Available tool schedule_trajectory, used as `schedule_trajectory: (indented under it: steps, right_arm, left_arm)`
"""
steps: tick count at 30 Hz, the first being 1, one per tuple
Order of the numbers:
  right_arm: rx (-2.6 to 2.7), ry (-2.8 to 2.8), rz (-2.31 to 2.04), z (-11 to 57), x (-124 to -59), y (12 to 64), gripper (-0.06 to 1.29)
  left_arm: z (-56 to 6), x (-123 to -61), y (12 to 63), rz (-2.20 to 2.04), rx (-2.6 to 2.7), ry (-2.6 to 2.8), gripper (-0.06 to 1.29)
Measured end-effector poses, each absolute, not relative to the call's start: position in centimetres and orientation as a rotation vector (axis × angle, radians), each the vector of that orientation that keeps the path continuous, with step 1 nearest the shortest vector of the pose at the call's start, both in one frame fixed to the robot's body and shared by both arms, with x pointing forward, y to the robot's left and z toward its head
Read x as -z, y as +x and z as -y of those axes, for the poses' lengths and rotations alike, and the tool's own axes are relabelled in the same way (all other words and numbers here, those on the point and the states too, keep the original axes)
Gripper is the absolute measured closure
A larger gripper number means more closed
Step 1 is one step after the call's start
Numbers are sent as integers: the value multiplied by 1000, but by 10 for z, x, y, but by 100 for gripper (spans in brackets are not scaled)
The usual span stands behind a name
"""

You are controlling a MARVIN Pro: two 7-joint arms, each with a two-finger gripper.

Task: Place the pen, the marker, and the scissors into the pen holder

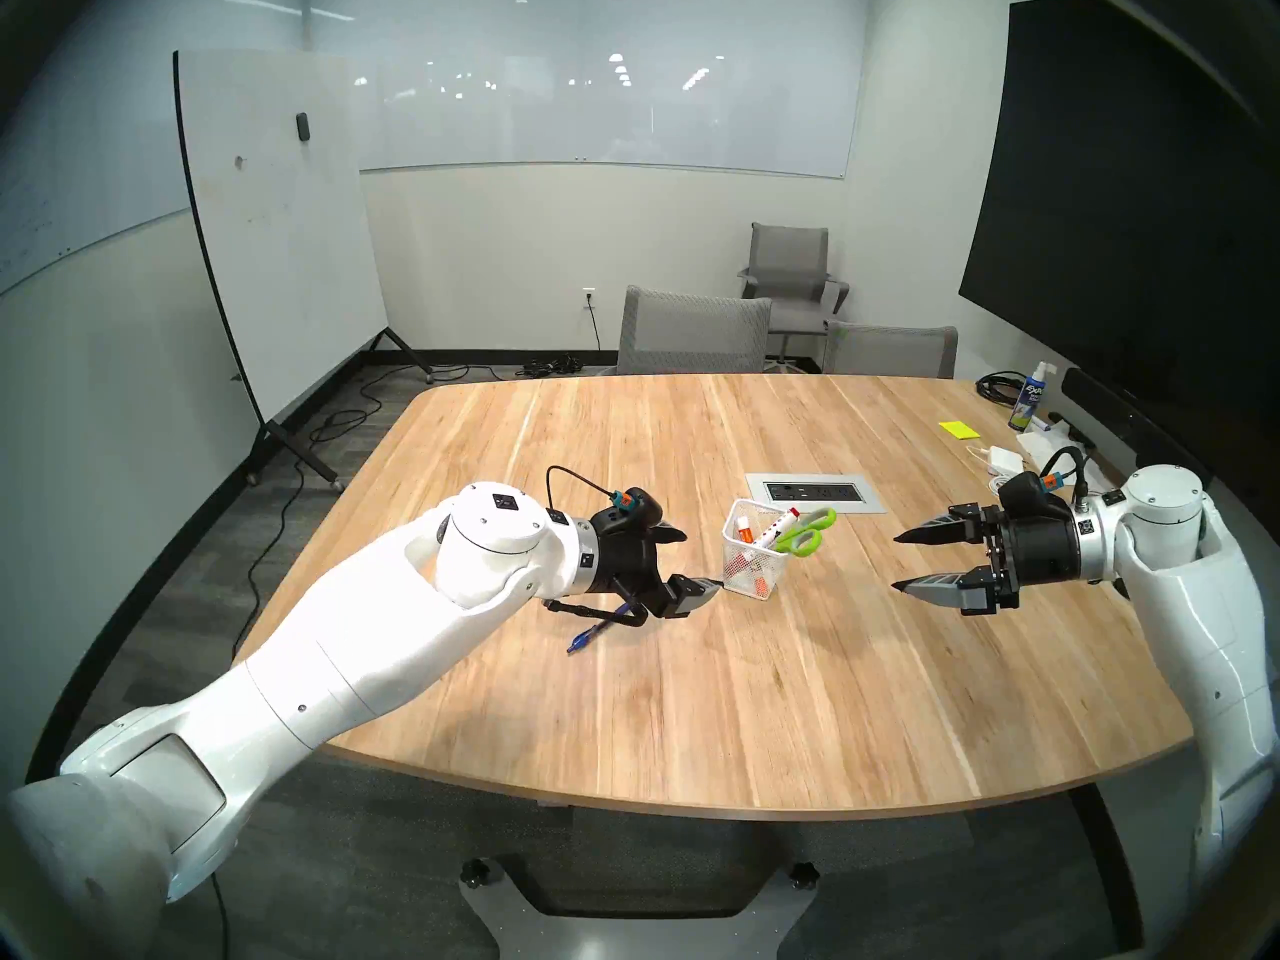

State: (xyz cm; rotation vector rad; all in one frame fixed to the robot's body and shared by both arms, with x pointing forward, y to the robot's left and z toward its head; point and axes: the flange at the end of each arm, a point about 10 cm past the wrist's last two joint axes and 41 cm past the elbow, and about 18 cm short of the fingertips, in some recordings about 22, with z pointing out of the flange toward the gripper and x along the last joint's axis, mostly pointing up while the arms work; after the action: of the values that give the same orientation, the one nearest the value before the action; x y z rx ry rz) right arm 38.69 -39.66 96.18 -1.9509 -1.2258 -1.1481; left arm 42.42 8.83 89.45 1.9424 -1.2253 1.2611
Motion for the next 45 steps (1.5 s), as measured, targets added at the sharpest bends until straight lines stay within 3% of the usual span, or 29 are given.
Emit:
schedule_trajectory:
  steps: [45]
  right_arm:
    - [1095, -1897, 1302, 390, -974, 369, 0]
  left_arm:
    - [-141, -855, 386, 1150, -1227, 2049, 4]
